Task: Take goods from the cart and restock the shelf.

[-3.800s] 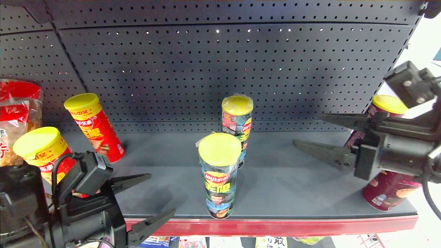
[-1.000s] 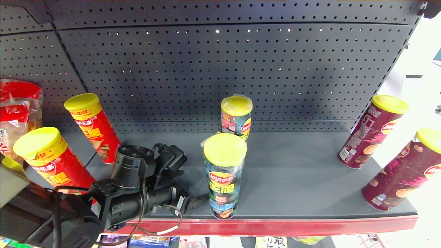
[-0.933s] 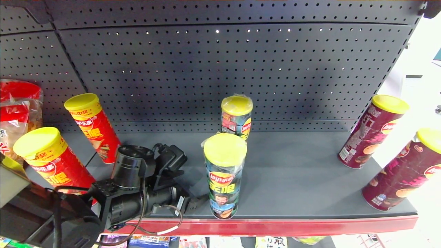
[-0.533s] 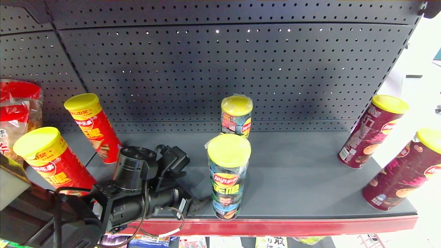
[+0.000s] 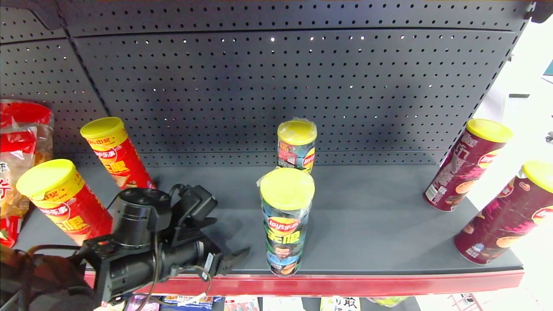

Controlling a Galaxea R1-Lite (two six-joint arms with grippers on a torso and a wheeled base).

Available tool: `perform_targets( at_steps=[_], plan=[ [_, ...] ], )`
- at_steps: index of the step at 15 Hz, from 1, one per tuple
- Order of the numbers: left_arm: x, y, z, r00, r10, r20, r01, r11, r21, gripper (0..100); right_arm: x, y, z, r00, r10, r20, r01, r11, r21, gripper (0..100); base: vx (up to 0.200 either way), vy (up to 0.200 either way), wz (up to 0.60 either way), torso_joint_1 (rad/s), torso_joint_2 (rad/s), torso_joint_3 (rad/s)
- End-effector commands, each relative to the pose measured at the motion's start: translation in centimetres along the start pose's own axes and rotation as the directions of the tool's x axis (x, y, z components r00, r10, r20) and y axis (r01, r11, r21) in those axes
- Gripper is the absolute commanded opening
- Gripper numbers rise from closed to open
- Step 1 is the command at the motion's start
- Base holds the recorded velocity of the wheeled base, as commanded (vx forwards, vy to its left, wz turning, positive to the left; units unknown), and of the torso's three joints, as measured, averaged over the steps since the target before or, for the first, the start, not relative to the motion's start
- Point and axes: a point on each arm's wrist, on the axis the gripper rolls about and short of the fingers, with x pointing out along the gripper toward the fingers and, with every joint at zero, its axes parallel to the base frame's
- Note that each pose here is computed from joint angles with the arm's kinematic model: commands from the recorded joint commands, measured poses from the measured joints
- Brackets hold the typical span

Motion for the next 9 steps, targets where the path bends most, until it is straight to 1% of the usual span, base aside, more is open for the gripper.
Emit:
perform_targets(
  at_steps=[1, 2, 3, 5, 7, 9],
  plan=[
    [-4.8, 0.6, -0.4, 0.995, 0.064, 0.078, -0.063, 0.998, -0.020, 100, 0.1, 0.0, -0.5, 1.000, -0.002, -0.014, 0.002, 1.000, 0.000, 100, 0.000, 0.000, 0.00, 0.000, 0.00, 0.000],
    [-6.2, 0.6, -0.3, 0.991, 0.080, 0.108, -0.078, 0.997, -0.023, 100, 0.1, 0.0, -0.6, 1.000, -0.005, -0.016, 0.005, 1.000, 0.000, 100, 0.000, 0.000, 0.00, 0.000, 0.00, 0.000],
    [-8.0, 0.4, 0.2, 0.984, 0.091, 0.154, -0.089, 0.996, -0.022, 100, 0.1, -0.1, -0.6, 0.999, -0.042, -0.017, 0.042, 0.999, 0.001, 100, 0.000, 0.000, 0.00, 0.000, 0.00, 0.000],
    [-11.7, -0.2, 1.8, 0.973, 0.096, 0.211, -0.095, 0.995, -0.019, 100, 0.0, -0.2, -0.6, 0.996, -0.088, -0.014, 0.088, 0.996, 0.001, 100, 0.000, 0.000, 0.00, 0.000, 0.00, 0.000],
    [-16.0, -1.3, 2.3, 0.978, 0.080, 0.192, -0.078, 0.997, -0.018, 100, -0.4, -0.2, -0.7, 0.987, -0.158, -0.013, 0.158, 0.987, -0.002, 100, 0.000, 0.000, 0.00, 0.000, 0.00, 0.000],
    [-20.8, -2.6, 1.7, 0.985, 0.050, 0.166, -0.048, 0.999, -0.019, 100, -1.6, -0.1, -1.0, 0.971, -0.235, -0.035, 0.235, 0.972, -0.004, 100, 0.000, 0.000, 0.00, 0.000, 0.00, 0.000]
  ],
)
